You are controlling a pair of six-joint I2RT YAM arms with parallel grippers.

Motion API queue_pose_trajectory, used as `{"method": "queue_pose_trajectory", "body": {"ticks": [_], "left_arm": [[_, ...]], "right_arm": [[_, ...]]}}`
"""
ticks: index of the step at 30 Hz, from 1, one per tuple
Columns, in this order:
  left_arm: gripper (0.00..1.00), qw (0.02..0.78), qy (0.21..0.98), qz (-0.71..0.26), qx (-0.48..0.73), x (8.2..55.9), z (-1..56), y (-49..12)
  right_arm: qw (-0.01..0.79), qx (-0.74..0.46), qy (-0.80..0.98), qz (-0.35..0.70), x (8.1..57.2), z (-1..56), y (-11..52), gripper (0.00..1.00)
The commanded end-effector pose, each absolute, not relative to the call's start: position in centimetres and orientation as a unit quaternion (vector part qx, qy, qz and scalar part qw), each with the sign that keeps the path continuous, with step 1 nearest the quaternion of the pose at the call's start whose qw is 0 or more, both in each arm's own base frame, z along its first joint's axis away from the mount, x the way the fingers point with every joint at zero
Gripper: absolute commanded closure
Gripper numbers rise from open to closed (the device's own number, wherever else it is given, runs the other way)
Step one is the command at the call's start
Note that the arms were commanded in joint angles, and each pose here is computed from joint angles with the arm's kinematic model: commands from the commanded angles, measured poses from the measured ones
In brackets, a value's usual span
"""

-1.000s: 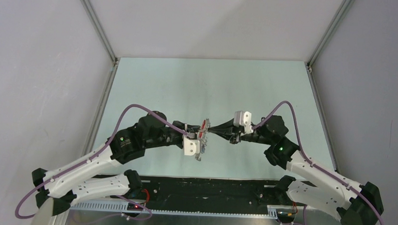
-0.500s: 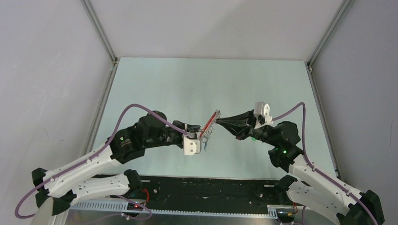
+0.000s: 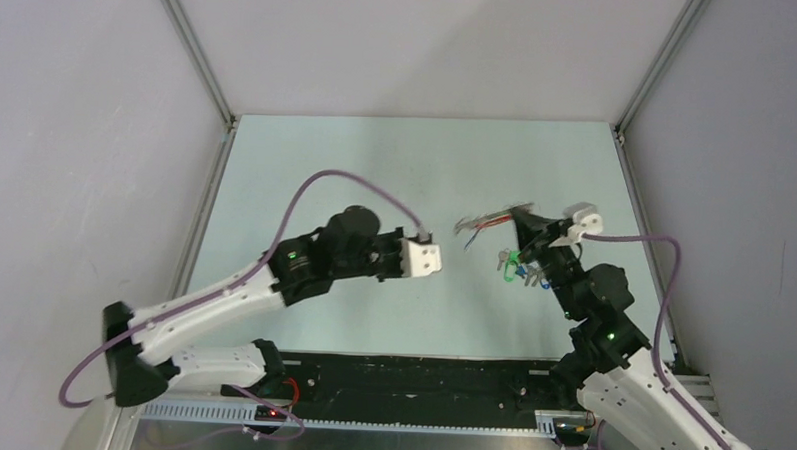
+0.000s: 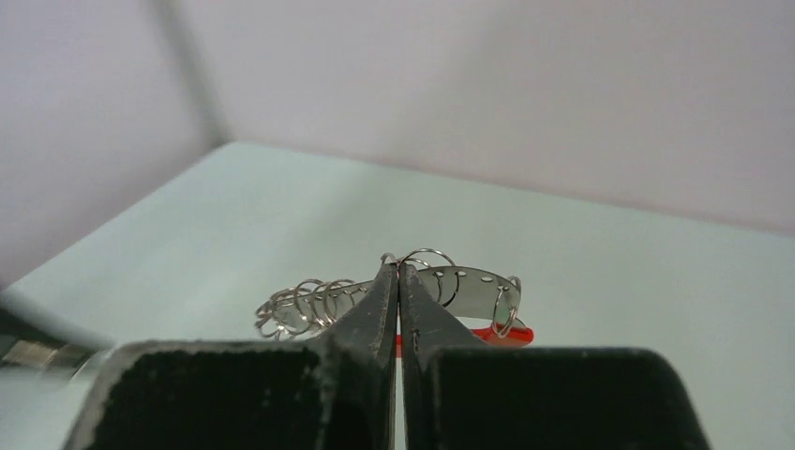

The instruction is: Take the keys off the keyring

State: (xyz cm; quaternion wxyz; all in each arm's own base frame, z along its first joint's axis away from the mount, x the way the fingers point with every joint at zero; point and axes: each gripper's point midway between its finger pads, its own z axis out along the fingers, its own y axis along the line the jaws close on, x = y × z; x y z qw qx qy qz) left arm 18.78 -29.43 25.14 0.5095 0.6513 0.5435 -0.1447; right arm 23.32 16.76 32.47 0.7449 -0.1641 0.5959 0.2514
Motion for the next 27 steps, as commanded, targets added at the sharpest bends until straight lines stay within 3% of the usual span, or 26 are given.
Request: {"method": "queue_pose_trajectory", "body": {"ticks": [1,5,11,16,19,23,24,25,26,27], "left_arm": [[1.0,0.465,0.646,-0.257,0.548,19.5,23.9,-35.1],[1.0,0.368,0.717,-0.347,0.48,19.7,20.3,-41.4],[1.0,0.335,0.738,-0.406,0.422,22.9,18.4,-49.6],[0.99,0.289,0.762,-0.434,0.383,24.6,14.0,-53.0],[0.93,0.261,0.775,-0.457,0.35,25.3,12.1,-54.0],[0.72,0.257,0.79,-0.46,0.313,26.8,10.8,-54.1],[0.49,0.259,0.792,-0.461,0.305,27.4,10.9,-53.9],[0.35,0.263,0.792,-0.46,0.303,27.6,11.2,-53.5],[0.11,0.277,0.792,-0.453,0.3,28.2,11.4,-53.1],[0.06,0.288,0.792,-0.447,0.3,28.1,12.2,-52.1]], "right_arm": [[0.779,0.128,0.614,0.025,25.4,34.4,3.1,1.0],[0.746,0.295,0.594,-0.062,23.8,36.3,-2.7,1.0],[0.747,0.324,0.577,-0.06,21.7,38.7,-4.5,1.0],[0.748,0.354,0.559,-0.045,19.7,38.8,-6.1,1.0],[0.745,0.354,0.563,-0.05,19.4,38.5,-6.3,1.0],[0.739,0.347,0.575,-0.053,19.9,37.7,-5.9,1.0],[0.737,0.337,0.583,-0.056,20.4,37.5,-5.4,1.0],[0.733,0.328,0.592,-0.064,20.9,37.1,-5.1,1.0],[0.728,0.309,0.608,-0.069,22.0,36.6,-4.1,1.0],[0.723,0.297,0.619,-0.075,22.7,36.0,-3.8,1.0]]}}
